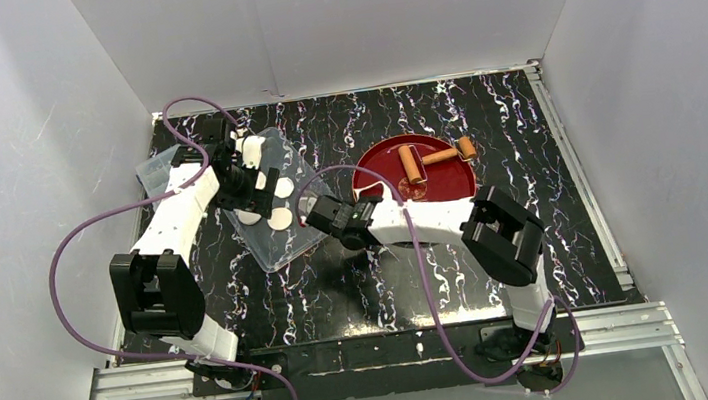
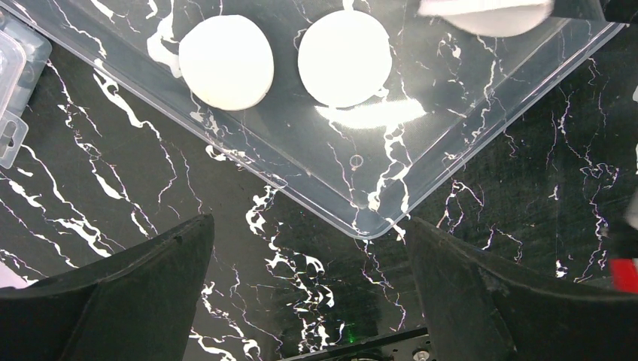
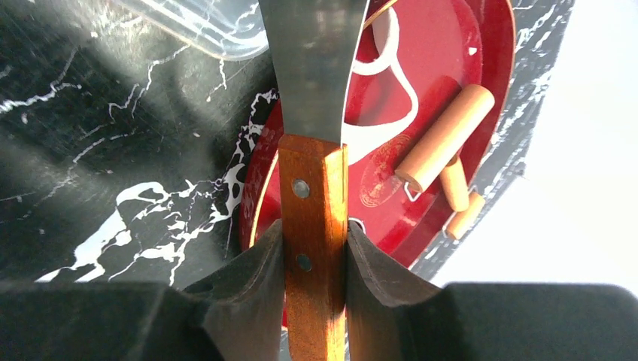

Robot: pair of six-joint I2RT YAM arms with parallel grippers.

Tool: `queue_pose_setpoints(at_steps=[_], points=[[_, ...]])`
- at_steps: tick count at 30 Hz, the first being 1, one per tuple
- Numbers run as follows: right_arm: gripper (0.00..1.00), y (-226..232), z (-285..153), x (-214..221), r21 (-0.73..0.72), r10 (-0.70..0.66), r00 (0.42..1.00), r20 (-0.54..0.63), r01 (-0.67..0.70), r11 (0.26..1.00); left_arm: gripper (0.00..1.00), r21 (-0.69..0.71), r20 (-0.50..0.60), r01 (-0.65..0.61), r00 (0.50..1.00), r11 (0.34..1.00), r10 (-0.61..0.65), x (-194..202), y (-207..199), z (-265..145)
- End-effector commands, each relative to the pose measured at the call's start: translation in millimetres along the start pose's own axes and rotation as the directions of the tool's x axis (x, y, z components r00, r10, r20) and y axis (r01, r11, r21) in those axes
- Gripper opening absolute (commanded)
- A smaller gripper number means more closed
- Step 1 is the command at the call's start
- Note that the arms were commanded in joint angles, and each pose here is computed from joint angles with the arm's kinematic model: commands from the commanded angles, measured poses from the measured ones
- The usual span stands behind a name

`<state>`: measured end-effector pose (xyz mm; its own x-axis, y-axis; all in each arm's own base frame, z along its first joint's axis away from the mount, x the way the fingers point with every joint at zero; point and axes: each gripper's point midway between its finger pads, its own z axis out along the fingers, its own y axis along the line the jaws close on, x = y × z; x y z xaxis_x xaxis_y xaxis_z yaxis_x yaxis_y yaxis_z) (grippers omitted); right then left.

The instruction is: Roll out the dumpling wrappers from the dough

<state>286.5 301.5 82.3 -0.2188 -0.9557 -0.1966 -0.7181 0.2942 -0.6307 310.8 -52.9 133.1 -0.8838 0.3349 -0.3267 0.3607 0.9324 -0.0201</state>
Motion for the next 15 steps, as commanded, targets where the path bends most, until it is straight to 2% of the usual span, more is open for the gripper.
queue_pose_setpoints(at_steps=[1, 4, 9, 15], points=[[0.01, -18.3, 5.4, -4.8, 0.201, -0.09, 0.996, -0.002, 0.089, 0.976, 0.98, -0.002, 0.072, -0.003, 0.997, 1.0, 0.004, -9.9, 0.9, -21.3], [0.01, -31.8, 0.0, -11.6, 0.263, -0.096, 0.995, 0.017, 0.088, 0.961, 0.98, 0.001, 0.074, 0.0, 0.997, 1.0, 0.0, -9.8, 0.9, -21.7], [0.01, -39.1, -6.2, -15.6, 0.281, -0.112, 0.993, 0.033, 0.098, 0.955, 0.98, 0.003, 0.08, 0.0, 0.997, 1.0, 0.0, -10.4, 1.0, -22.5], [0.01, -60.1, -14.8, -18.4, 0.316, -0.066, 0.997, 0.039, 0.051, 0.947, 0.98, 0.007, 0.083, 0.008, 0.997, 1.0, -0.009, -9.2, 1.7, -23.7]])
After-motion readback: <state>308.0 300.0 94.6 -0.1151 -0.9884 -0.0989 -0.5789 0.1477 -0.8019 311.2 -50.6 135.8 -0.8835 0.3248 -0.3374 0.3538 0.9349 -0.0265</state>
